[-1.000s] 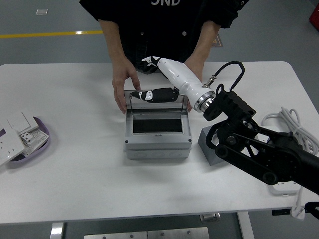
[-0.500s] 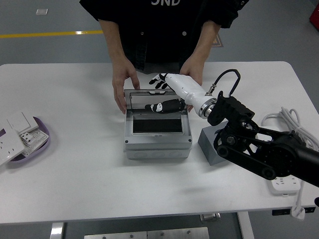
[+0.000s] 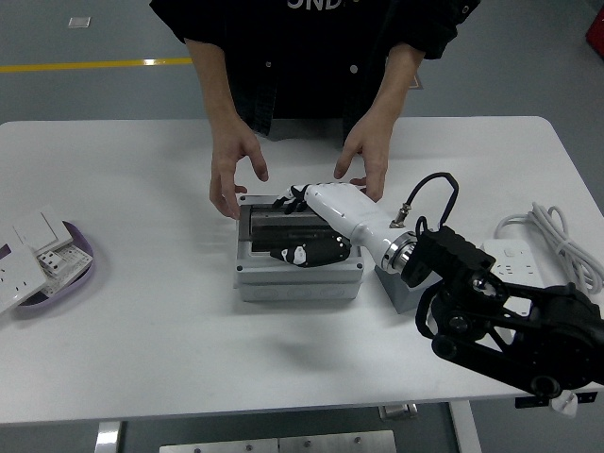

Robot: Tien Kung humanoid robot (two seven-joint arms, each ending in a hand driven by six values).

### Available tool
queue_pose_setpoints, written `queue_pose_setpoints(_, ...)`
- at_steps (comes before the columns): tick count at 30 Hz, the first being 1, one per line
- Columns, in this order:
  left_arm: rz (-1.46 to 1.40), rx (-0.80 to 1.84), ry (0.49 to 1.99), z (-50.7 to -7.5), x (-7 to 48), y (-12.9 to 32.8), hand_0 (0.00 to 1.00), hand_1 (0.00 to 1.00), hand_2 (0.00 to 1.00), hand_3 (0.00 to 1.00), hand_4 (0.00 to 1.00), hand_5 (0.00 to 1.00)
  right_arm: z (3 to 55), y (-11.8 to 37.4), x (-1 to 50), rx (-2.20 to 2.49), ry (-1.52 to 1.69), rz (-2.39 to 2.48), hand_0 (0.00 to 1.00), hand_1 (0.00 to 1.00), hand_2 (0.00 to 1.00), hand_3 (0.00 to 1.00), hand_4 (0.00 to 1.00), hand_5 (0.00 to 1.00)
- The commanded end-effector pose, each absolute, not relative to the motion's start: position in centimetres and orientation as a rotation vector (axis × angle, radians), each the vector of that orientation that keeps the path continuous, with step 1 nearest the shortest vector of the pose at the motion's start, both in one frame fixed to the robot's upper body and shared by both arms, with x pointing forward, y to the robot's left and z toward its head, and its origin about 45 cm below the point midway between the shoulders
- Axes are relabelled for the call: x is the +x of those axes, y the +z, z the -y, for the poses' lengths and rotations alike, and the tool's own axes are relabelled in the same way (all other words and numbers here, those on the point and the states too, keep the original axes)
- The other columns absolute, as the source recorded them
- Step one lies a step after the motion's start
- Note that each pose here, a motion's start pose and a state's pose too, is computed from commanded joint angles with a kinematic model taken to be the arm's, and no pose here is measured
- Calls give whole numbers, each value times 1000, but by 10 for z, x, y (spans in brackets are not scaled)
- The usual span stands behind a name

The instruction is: Pick up the cylinder from the cube,place it in the box,flap close box

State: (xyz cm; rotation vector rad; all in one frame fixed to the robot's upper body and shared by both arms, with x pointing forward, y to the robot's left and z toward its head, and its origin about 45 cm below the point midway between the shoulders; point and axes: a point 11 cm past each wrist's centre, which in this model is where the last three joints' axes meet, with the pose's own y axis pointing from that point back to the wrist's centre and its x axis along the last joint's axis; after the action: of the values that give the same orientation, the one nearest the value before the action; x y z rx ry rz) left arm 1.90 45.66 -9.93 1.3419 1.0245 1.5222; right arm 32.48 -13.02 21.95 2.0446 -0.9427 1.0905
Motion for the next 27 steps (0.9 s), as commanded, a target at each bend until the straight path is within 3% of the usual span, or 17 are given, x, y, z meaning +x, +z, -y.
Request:
queue_pose_setpoints(10, -1023, 1342, 1524, -457, 19, -99, 594, 629, 620, 639, 703, 223, 158, 216, 333, 2050, 963, 1103, 681, 648, 647, 688, 842, 458)
queue_pose_setpoints(18, -1032, 1345, 1525, -457, 14, -99, 594, 629, 620, 639, 702, 221, 203, 240, 332, 2074, 905, 1358, 685, 647, 648, 681, 789, 455)
queue_pose_setpoints(27, -1049, 1347, 1523, -454, 7, -101, 594, 629, 621, 640, 702, 218, 265, 227, 340, 2101, 612, 1706, 642, 631, 636, 663, 762, 448)
